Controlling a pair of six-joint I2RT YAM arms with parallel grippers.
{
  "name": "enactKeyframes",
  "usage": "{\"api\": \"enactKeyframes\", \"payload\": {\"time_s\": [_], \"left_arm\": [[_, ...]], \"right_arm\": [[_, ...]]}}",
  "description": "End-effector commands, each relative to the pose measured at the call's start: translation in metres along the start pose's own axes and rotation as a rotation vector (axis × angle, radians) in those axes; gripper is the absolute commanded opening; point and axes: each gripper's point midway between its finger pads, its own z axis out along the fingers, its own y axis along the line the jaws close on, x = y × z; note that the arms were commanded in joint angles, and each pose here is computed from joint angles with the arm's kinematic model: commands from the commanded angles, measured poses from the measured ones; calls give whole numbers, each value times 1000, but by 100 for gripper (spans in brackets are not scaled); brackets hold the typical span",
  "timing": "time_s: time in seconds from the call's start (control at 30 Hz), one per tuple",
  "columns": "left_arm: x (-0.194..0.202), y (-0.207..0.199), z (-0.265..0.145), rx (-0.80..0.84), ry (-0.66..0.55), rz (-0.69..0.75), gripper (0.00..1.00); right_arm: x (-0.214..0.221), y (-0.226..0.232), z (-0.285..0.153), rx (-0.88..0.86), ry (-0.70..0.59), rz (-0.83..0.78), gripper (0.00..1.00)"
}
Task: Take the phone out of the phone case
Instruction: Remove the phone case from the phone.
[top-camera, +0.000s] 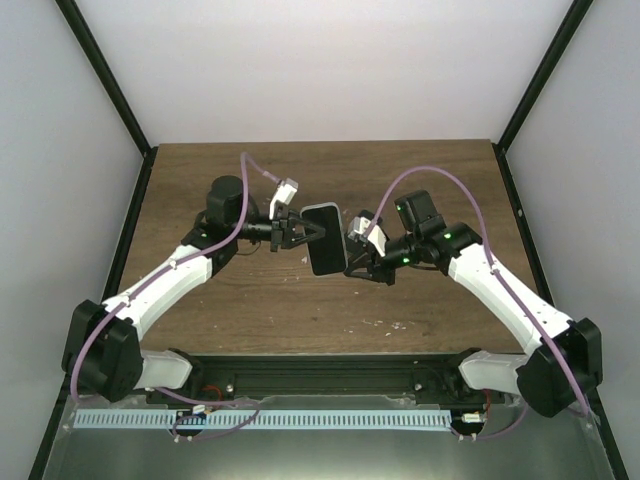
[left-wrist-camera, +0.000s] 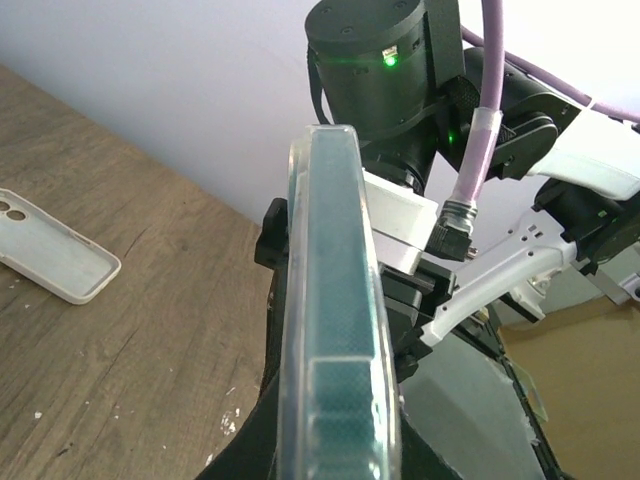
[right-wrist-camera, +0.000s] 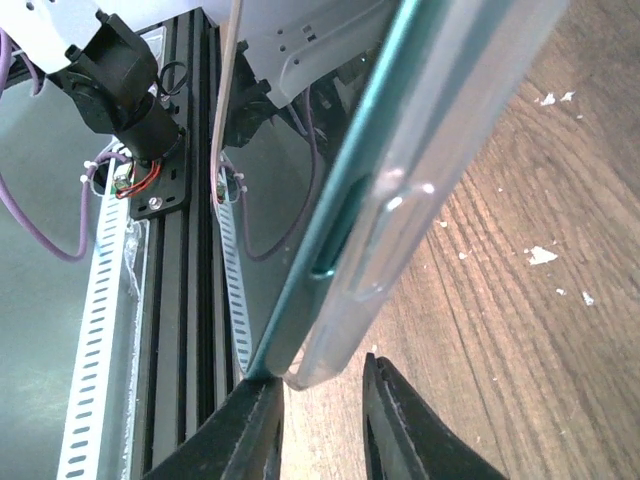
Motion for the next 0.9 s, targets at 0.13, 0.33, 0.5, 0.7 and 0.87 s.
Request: {"api": "enactKeyframes", "payload": {"time_s": [0.13,0.33,0.5,0.7,0.87], "left_arm": [[22,-45,16,206,137,-29,0],[27,-47,20,214,153,-37,0],[33,-48,26,225,173,-50,0],[39,-48,32,233,195,-64,0],[44,-42,36,215,212,-81,0]], "right_arm": [[-65,-28,-28,124,-166,-63,29],[-81,-27,-39,80,-227,-41,44],[-90,-30,-44,79,-257,-39,50],[-104,-27,-49,58,-291,-52,53],[-123,-15,-65,1,-358,-79,55]]}}
